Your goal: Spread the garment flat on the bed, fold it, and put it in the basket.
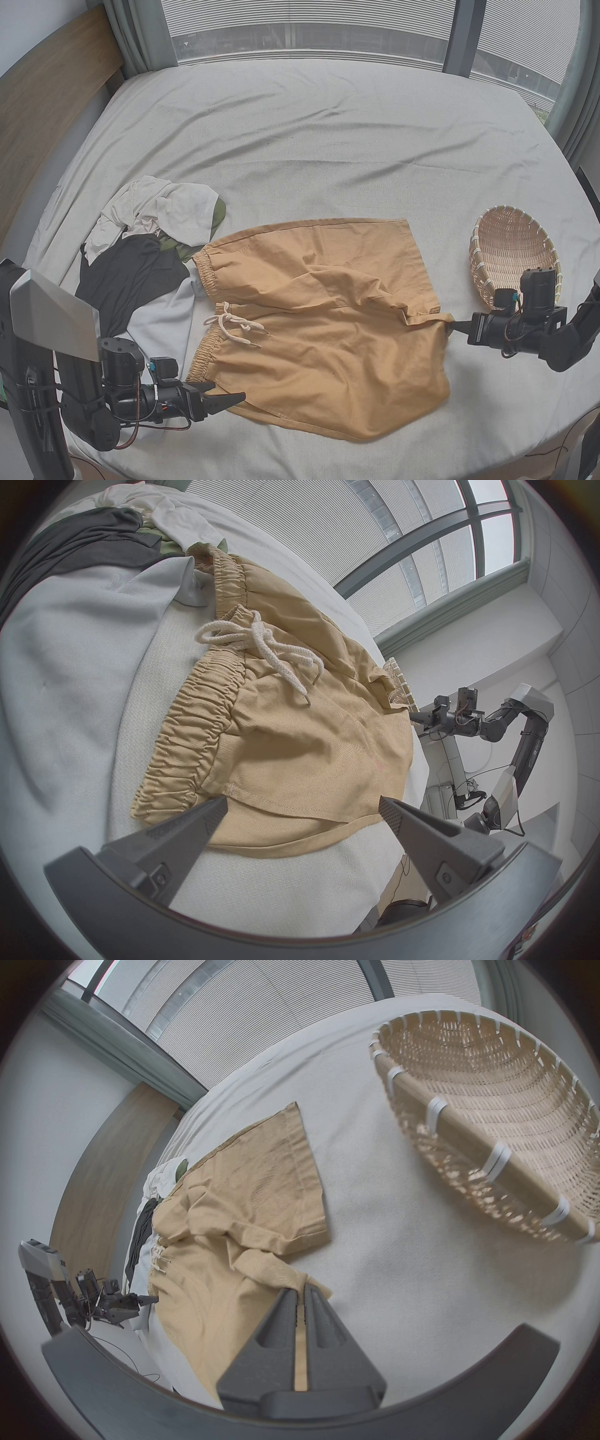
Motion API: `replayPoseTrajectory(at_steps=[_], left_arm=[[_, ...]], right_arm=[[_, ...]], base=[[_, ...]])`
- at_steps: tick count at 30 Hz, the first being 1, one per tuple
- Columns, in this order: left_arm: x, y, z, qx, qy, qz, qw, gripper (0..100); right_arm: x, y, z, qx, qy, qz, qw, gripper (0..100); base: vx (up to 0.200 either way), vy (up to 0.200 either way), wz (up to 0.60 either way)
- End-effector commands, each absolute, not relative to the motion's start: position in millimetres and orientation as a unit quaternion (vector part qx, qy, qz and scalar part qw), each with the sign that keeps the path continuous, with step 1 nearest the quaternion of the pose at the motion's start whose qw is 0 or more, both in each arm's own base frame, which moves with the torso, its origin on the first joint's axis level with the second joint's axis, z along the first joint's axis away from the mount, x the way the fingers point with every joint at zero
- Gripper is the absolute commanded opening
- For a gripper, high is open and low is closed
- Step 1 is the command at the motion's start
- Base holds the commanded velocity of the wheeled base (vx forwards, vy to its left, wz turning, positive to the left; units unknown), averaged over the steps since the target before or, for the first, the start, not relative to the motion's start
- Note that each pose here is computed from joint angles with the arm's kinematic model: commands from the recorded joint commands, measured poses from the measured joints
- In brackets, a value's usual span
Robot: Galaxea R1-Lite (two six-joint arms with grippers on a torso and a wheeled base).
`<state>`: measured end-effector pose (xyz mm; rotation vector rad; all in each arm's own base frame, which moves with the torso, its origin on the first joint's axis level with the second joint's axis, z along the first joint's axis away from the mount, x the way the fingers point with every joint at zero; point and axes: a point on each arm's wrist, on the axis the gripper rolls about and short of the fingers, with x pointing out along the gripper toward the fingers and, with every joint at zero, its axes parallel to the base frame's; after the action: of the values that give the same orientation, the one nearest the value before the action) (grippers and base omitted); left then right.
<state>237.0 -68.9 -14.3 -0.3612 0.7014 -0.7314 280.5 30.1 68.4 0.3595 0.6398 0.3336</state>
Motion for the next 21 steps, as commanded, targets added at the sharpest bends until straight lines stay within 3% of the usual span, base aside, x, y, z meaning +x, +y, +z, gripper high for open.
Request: replayPoseTrajectory(at_steps=[1, 16, 17, 21], left_arm=[[237, -69, -14, -0.172, 0.333, -0.35, 0.859, 100], [237, -69, -13, -0.171, 0.331, -0.35, 0.86, 100], [237, -69, -13, -0.171, 0.33, -0.35, 0.86, 100], [237, -68, -13, -0.171, 0.329, -0.349, 0.861, 100]], right_arm=[[285, 20, 80, 0.175, 0.285, 0.151, 0.93, 0], [307, 15, 46, 0.161, 0.278, 0.148, 0.936, 0], [308, 16, 46, 0.16, 0.274, 0.148, 0.937, 100], [307, 18, 46, 0.159, 0.27, 0.151, 0.938, 100]], base=[[0.0, 0.0, 0.0], [0.0, 0.0, 0.0], [0.0, 0.0, 0.0], [0.0, 0.0, 0.0]])
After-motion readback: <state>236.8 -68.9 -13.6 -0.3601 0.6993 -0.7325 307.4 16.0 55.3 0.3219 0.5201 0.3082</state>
